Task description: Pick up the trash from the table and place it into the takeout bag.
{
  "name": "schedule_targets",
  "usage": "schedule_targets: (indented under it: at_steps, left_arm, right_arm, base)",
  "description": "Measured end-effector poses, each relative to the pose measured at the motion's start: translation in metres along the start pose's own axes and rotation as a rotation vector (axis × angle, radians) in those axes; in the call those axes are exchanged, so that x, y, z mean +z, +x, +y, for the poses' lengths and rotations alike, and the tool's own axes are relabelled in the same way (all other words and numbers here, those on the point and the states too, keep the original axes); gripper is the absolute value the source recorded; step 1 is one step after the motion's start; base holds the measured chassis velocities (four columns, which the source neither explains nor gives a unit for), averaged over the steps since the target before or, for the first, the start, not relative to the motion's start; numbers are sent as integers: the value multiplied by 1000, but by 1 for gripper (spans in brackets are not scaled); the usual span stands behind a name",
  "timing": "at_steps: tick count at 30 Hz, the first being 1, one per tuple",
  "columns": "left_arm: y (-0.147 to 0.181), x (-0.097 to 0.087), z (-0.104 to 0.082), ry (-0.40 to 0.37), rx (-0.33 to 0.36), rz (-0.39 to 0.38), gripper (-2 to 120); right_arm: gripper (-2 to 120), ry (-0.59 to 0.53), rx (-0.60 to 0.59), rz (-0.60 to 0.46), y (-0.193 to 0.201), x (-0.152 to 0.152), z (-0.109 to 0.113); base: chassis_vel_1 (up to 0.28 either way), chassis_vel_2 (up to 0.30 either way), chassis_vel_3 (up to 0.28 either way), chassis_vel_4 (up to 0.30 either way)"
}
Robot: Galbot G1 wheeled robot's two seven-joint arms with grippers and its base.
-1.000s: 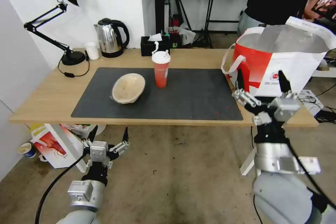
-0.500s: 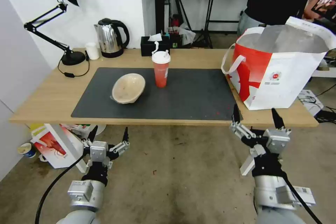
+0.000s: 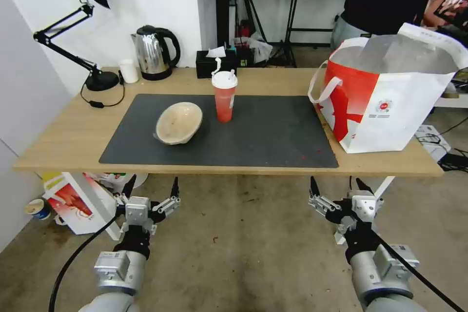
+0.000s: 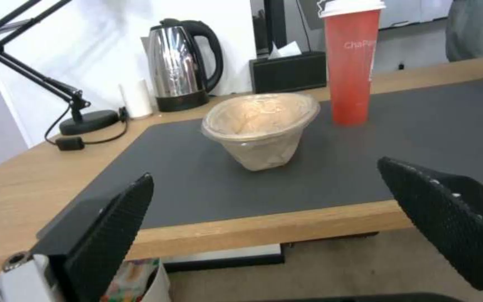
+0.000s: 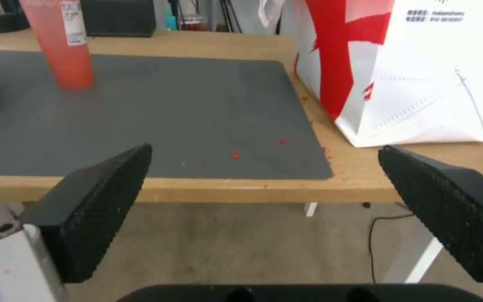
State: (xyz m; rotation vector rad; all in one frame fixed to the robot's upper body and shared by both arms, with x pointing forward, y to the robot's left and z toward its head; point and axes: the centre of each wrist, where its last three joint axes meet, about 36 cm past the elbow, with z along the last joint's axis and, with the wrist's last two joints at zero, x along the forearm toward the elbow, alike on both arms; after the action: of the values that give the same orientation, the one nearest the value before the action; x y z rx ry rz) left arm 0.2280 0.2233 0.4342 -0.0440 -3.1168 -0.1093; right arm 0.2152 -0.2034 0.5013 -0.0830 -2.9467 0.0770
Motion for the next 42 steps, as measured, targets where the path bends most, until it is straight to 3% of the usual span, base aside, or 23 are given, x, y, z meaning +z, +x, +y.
schedule_targets:
  at_steps: [42]
  left_arm:
    - [0,0,0,0,0,0,100]
  right_arm:
    - [100,18,46,-1,-11,-1,-3]
  base:
    - [0,0,0,0]
